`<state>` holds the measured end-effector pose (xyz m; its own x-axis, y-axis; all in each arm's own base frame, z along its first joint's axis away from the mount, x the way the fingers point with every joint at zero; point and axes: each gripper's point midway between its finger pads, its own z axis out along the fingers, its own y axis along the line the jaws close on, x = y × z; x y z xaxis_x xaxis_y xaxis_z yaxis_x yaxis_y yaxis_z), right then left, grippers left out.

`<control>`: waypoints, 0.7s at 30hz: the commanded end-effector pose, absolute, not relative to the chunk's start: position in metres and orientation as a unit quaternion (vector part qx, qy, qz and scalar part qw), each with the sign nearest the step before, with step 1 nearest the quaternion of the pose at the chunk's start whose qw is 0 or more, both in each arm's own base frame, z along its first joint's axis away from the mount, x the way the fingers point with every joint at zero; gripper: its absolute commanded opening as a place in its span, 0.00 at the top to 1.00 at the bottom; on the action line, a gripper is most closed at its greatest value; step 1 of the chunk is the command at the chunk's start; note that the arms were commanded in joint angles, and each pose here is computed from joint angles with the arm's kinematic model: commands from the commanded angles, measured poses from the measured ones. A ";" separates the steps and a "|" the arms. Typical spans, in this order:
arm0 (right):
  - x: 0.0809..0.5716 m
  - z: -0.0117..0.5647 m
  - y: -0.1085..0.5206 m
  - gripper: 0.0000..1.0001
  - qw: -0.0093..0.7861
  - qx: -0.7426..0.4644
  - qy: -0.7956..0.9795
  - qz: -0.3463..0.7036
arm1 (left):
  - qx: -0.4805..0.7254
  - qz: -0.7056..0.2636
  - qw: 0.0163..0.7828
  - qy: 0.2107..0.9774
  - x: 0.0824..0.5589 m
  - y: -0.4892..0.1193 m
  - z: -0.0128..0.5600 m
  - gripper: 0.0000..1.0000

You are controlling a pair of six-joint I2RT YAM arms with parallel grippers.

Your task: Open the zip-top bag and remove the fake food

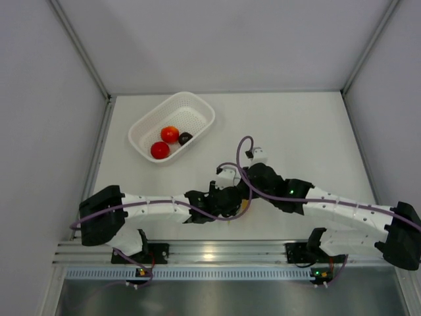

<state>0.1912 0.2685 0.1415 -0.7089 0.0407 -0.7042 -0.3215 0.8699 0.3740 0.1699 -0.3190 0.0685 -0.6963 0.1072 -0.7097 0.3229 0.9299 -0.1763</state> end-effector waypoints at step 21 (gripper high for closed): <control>0.185 0.130 0.228 1.00 0.404 -0.044 0.884 0.233 | 0.049 -0.253 0.361 0.896 0.176 -0.383 0.084 0.32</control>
